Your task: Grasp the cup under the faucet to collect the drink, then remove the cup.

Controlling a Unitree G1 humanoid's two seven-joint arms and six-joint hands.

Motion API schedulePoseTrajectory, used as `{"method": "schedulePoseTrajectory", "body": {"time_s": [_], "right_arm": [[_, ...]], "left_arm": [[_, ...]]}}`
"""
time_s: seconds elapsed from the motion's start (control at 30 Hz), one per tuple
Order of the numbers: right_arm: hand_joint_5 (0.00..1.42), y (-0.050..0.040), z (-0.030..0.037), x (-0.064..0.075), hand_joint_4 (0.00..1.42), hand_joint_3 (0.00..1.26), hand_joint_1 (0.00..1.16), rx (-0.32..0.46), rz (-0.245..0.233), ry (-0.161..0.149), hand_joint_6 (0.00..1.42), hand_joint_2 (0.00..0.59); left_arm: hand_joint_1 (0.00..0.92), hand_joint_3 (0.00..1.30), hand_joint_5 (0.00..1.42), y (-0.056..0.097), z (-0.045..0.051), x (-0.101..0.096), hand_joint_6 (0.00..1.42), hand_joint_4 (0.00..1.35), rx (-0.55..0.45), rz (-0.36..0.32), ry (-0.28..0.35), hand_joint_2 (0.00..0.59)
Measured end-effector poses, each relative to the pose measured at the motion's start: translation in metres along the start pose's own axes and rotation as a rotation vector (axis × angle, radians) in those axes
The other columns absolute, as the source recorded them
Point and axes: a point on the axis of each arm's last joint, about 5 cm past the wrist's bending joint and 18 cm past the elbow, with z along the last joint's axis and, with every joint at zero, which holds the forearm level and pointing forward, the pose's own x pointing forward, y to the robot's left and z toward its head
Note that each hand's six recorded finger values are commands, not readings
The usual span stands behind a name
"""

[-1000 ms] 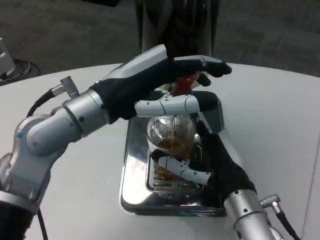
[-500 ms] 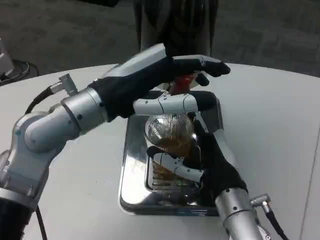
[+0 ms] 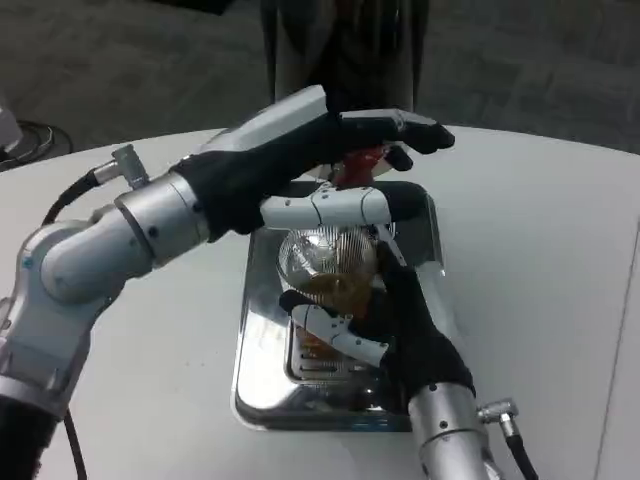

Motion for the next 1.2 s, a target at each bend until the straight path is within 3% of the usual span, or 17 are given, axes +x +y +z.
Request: {"method": "schedulePoseTrajectory", "body": {"time_s": [0.23,0.6,0.8,1.0,1.2], "right_arm": [[0.34,0.0114,-0.001,-0.002,0.33,0.29,0.73,0.012,-0.045,-0.007,0.15,0.227],[0.54,0.0166,-0.0074,-0.004,0.55,0.48,0.78,0.023,-0.145,-0.021,0.28,0.241],[0.66,0.0174,-0.0083,-0.005,0.67,0.61,0.8,0.039,-0.164,-0.017,0.35,0.235],[0.77,0.0178,-0.0083,-0.005,0.77,0.7,0.82,0.039,-0.193,-0.017,0.41,0.215],[0.83,0.0177,-0.0085,-0.005,0.82,0.75,0.82,0.039,-0.206,-0.015,0.45,0.201]], "left_arm": [[0.0,0.26,0.28,0.001,0.0,-0.001,0.32,0.21,0.006,-0.005,0.003,0.102],[0.0,0.27,0.29,0.002,-0.0008,-0.004,0.32,0.22,0.012,-0.005,0.008,0.103],[0.0,0.27,0.3,0.002,-0.0016,-0.005,0.32,0.23,0.008,0.0,0.004,0.098],[0.0,0.28,0.36,0.003,-0.0045,-0.013,0.34,0.24,-0.021,0.048,-0.013,0.09],[0.0,0.28,0.39,0.008,-0.0052,-0.021,0.35,0.26,-0.051,0.167,-0.035,0.091]]}}
